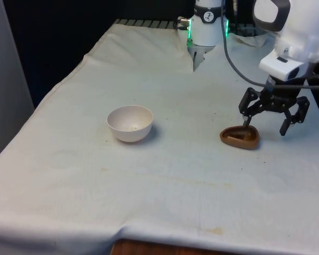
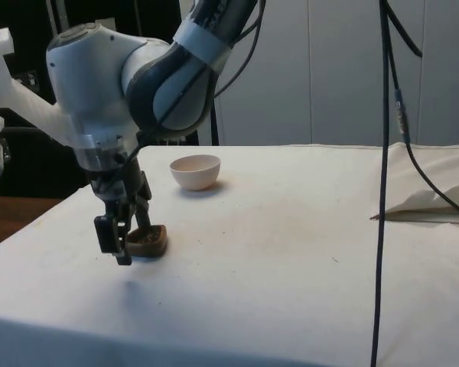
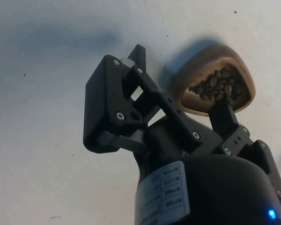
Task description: Pour the coffee beans from the cup into the bowl.
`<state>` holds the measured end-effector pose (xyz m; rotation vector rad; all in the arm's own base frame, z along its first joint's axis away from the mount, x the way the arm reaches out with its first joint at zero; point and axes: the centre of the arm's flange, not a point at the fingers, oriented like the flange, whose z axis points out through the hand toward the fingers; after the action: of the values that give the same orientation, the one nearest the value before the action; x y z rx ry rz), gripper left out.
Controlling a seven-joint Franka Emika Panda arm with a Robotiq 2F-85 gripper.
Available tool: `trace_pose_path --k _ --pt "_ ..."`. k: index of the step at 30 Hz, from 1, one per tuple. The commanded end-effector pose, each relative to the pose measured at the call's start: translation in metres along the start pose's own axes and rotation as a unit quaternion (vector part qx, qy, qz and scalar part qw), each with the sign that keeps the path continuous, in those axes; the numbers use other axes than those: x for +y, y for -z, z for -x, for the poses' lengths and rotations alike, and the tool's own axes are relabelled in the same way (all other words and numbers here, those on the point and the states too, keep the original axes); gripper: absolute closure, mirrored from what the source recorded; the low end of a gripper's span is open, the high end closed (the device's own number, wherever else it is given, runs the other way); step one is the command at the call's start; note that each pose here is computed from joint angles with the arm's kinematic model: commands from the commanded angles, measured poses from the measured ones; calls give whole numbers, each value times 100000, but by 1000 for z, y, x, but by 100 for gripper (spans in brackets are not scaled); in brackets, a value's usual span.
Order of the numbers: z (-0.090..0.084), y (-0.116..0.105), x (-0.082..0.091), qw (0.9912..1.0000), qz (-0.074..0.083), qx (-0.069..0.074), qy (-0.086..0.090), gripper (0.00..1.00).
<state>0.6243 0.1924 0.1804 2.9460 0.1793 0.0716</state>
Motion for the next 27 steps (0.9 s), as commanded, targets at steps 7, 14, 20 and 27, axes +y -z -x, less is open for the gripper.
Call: trace_pose_path --k 7,14,20,27 --pt "-4 -8 2 99999 -31 342 -119 0" --pt "-5 -12 5 100000 57 207 -183 0" --pt "-5 -14 7 100000 62 113 -54 0" --pt "-5 -16 10 100000 146 -61 114 0"
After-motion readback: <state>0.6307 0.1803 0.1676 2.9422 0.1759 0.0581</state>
